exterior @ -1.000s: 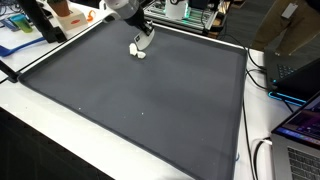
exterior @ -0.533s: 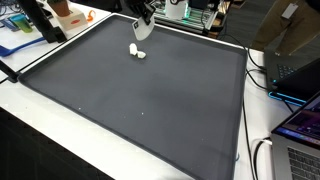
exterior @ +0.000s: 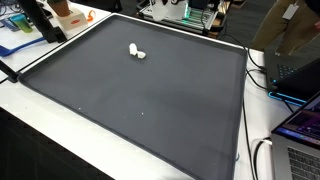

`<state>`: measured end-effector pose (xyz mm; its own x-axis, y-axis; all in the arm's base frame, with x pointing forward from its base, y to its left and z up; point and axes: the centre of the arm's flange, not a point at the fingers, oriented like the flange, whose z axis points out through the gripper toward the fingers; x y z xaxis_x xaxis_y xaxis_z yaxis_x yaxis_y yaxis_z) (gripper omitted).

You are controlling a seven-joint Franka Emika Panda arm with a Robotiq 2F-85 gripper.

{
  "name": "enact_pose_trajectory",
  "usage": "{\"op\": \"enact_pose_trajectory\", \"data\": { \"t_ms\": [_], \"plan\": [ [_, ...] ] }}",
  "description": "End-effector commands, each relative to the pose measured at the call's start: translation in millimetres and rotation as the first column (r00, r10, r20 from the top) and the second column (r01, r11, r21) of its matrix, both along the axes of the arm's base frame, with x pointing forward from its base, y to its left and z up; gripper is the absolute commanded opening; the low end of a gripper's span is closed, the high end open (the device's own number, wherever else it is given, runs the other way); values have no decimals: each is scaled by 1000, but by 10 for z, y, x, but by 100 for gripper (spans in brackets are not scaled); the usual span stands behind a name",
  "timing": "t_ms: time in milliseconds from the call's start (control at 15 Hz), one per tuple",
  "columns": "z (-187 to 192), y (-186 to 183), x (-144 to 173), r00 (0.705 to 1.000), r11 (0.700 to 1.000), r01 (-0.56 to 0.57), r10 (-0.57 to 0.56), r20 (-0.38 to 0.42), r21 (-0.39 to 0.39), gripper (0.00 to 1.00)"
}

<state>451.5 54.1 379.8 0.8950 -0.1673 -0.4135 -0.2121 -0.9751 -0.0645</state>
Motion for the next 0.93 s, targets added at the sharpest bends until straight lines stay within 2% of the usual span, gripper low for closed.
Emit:
{"op": "enact_pose_trajectory", "data": {
  "t_ms": [0, 200, 267, 467, 600, 867],
  "plan": [
    [37, 6, -87, 1000, 1000, 2, -2, 5, 2, 4],
    [74, -1, -179, 1000, 1000, 4, -4, 12, 3, 1],
    [94, -21, -215, 1000, 1000, -2, 1, -17, -23, 1],
    [199, -50, -435, 996, 998, -57, 56, -65, -19, 1],
    [306, -55, -547, 991, 996, -89, 90, -97, 15, 1],
    [613, 82, -611, 971, 978, -156, 178, -162, 139, 1]
  ]
}}
